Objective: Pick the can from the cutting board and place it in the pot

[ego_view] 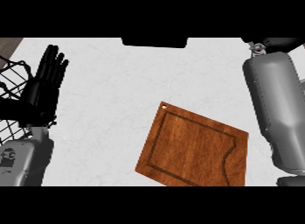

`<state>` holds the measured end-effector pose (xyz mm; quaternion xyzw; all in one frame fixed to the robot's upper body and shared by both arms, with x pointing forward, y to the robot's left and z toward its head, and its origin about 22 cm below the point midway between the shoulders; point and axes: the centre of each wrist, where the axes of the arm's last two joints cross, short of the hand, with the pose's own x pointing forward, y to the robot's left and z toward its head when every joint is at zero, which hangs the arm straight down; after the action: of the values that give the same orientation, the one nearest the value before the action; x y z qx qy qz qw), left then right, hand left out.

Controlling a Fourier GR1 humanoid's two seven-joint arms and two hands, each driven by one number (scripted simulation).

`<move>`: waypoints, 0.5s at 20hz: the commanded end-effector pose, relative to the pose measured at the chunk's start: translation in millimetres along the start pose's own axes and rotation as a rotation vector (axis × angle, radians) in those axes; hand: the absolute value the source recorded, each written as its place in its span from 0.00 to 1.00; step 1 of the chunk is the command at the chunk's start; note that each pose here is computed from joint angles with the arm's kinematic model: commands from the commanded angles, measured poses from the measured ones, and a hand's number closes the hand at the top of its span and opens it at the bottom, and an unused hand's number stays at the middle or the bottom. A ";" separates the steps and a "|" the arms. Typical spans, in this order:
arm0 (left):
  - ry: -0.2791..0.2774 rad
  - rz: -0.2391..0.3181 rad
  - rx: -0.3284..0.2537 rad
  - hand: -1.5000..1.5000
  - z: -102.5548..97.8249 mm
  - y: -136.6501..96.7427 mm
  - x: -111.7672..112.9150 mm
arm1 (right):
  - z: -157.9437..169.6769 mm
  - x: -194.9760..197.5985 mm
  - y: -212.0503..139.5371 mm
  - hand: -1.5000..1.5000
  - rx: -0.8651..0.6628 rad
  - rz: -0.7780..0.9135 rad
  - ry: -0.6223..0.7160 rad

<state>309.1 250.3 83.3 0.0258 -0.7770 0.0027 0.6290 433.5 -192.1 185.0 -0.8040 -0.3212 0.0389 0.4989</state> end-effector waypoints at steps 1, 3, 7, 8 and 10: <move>0.006 0.004 0.030 0.50 -3.6 -0.5 2.8 | 7.8 5.6 3.7 1.00 -0.085 0.000 0.216; 0.027 -0.004 0.039 0.50 1.4 5.4 -6.2 | -8.7 0.3 1.3 1.00 -0.039 0.018 0.242; 0.026 -0.012 0.065 0.50 10.6 16.9 -6.9 | -10.9 -33.4 12.1 1.00 -0.003 0.060 0.273; 0.045 -0.022 0.063 0.50 7.8 22.4 -11.5 | -13.3 -33.4 3.3 1.00 0.013 0.072 0.287; 0.030 -0.015 0.067 0.50 12.1 13.8 -0.3 | -31.6 -60.9 22.3 1.00 -0.001 0.107 0.300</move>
<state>304.4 267.4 77.7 0.0499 -0.7688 0.0220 0.6372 419.1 -229.3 174.1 -0.8159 -0.2636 -0.0030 0.5146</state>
